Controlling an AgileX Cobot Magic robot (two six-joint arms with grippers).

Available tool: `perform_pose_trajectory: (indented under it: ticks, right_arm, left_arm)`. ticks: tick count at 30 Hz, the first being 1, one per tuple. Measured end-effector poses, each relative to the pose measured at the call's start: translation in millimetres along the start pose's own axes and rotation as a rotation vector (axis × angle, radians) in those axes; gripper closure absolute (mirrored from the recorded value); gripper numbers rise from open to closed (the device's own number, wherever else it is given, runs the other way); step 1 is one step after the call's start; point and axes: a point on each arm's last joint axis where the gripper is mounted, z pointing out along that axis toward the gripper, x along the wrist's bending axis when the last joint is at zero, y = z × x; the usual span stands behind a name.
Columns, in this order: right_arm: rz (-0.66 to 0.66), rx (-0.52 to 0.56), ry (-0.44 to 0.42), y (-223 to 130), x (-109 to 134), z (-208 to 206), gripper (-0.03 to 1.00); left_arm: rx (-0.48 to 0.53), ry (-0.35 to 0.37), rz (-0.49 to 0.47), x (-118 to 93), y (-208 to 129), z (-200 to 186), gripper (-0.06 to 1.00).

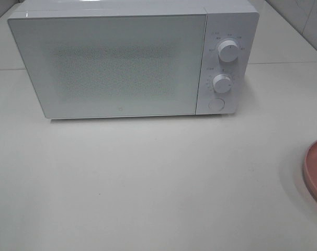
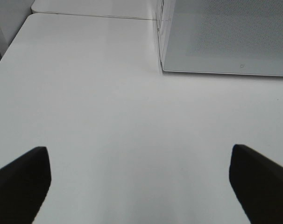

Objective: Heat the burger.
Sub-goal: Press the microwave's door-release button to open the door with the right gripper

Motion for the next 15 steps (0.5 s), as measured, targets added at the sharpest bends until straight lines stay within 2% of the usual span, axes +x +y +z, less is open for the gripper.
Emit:
perform_pose_trajectory:
  ticks: [15]
  right_arm:
    - [0.000, 0.000, 0.000, 0.0, 0.0, 0.0, 0.21]
  left_arm:
    - [0.000, 0.000, 0.000, 0.0, 0.0, 0.0, -0.01]
